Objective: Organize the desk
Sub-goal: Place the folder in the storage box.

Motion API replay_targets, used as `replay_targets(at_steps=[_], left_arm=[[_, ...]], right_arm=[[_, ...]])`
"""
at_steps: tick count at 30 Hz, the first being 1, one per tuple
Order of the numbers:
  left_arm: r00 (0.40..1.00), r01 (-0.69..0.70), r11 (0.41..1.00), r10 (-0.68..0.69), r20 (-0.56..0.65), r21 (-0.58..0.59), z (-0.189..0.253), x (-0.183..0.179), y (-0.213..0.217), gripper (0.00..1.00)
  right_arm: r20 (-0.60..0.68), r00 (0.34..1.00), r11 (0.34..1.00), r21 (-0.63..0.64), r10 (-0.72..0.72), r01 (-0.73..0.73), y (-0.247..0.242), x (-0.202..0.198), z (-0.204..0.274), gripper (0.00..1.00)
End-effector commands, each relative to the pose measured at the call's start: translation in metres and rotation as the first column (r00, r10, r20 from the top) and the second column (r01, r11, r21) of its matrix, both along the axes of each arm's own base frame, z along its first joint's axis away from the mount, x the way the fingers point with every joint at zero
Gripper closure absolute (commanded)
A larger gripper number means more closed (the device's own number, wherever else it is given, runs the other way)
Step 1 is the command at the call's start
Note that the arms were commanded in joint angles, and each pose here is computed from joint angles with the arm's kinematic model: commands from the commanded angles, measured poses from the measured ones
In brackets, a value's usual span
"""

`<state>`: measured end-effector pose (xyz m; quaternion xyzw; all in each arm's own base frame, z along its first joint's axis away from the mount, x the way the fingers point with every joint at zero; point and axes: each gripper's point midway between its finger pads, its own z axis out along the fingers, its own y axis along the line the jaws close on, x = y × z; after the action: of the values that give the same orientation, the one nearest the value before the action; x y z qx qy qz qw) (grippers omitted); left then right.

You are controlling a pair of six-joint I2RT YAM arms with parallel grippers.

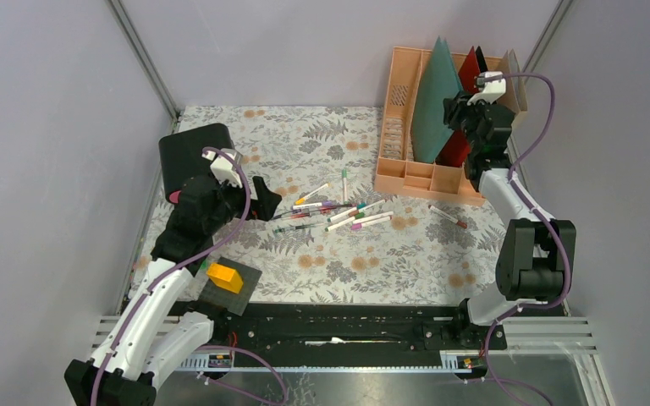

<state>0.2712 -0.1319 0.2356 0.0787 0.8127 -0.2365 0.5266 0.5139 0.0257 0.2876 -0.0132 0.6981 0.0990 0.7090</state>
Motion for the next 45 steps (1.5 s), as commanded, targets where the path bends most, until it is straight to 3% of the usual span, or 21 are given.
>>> replay_targets(at_steps=[1, 9, 13, 19, 23, 26, 30, 33, 39, 45], left_arm=[[0.999, 0.011, 1.0, -0.011, 0.032, -0.014, 0.008, 0.003, -0.002, 0.01], [1.0, 0.012, 1.0, -0.012, 0.029, -0.014, 0.007, 0.004, -0.002, 0.01], [1.0, 0.012, 1.0, -0.012, 0.027, -0.014, 0.006, 0.004, -0.002, 0.01], [1.0, 0.008, 1.0, -0.008, 0.028, -0.013, 0.006, 0.004, -0.001, 0.01], [1.0, 0.002, 1.0, -0.001, 0.028, -0.01, 0.006, 0.005, 0.001, 0.01], [1.0, -0.001, 1.0, 0.001, 0.026, -0.007, 0.005, 0.006, 0.001, 0.01], [1.0, -0.01, 1.0, 0.01, 0.024, -0.003, 0.004, 0.007, 0.003, 0.01], [0.999, -0.026, 1.0, 0.026, 0.018, 0.004, 0.001, 0.009, 0.006, 0.01], [0.998, -0.064, 0.998, 0.064, 0.001, 0.021, -0.005, 0.014, 0.012, 0.01], [0.987, -0.159, 0.987, 0.16, -0.024, 0.028, -0.009, 0.023, 0.024, 0.01]], right_arm=[[0.11, 0.992, 0.997, -0.052, 0.061, -0.055, 0.012, -0.008, 0.03, 0.52], [0.109, 0.992, 0.991, -0.12, 0.065, -0.052, 0.01, -0.032, 0.053, 0.16], [0.03, 0.997, 0.986, -0.152, 0.071, -0.066, 0.01, -0.049, 0.061, 0.01], [-0.071, 0.97, 0.946, -0.215, 0.233, -0.243, 0.034, -0.095, 0.057, 0.0], [-0.172, 0.908, 0.88, -0.235, 0.381, -0.413, 0.056, -0.132, 0.046, 0.0], [-0.241, 0.817, 0.804, -0.179, 0.523, -0.567, 0.078, -0.164, 0.038, 0.01], [-0.286, 0.658, 0.684, -0.01, 0.697, -0.729, 0.107, -0.21, 0.021, 0.0], [-0.287, 0.591, 0.629, 0.055, 0.754, -0.776, 0.116, -0.232, 0.01, 0.0], [-0.224, 0.494, 0.52, 0.072, 0.84, -0.851, 0.129, -0.264, -0.009, 0.0], [-0.228, 0.491, 0.521, 0.095, 0.841, -0.848, 0.129, -0.263, -0.019, 0.0]])
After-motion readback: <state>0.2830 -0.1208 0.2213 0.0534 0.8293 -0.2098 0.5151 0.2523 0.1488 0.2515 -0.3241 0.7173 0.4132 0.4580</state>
